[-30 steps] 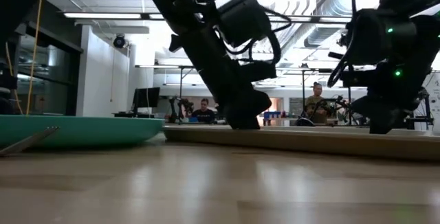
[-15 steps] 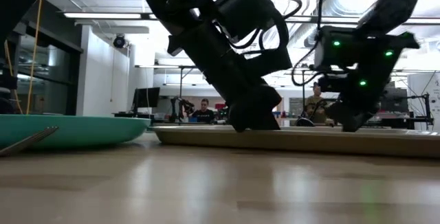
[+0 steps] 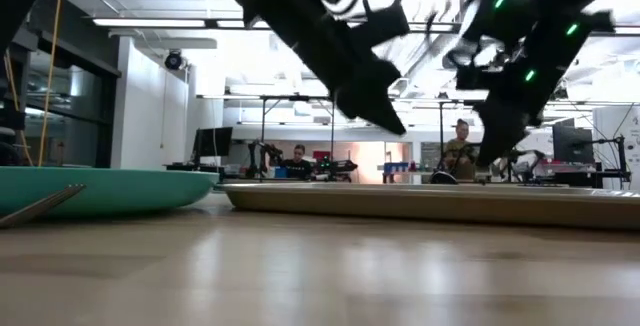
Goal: Pick and place plate/cup/fork/spoon on tray
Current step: Adjust the gray serving tray
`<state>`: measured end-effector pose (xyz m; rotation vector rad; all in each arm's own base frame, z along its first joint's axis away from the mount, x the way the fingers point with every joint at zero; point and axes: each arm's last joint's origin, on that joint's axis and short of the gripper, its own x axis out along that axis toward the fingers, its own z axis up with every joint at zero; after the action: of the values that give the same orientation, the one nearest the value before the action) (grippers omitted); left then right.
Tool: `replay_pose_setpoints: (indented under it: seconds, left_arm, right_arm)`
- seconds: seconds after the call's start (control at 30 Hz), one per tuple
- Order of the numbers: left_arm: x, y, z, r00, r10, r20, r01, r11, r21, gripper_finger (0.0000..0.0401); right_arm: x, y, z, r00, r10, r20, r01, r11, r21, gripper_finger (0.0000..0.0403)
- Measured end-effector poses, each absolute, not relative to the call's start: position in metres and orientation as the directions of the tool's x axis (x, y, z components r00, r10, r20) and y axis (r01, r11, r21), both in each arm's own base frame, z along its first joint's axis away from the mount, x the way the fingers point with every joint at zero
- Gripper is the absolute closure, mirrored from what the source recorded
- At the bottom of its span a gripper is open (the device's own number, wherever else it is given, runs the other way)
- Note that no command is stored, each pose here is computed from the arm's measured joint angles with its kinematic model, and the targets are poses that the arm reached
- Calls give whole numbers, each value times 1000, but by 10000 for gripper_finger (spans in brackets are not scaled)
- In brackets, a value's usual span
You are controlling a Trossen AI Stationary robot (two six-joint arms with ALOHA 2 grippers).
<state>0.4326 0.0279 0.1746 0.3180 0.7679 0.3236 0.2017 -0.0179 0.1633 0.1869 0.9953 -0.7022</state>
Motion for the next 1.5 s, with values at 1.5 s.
replay_pose_setpoints:
  seconds: [1.5]
  left_arm:
    - [403, 93, 88, 329, 598, -731, -406, 788, 463, 401]
  right_arm:
    - [183, 68, 118, 191, -377, -906, 563, 798, -214, 403]
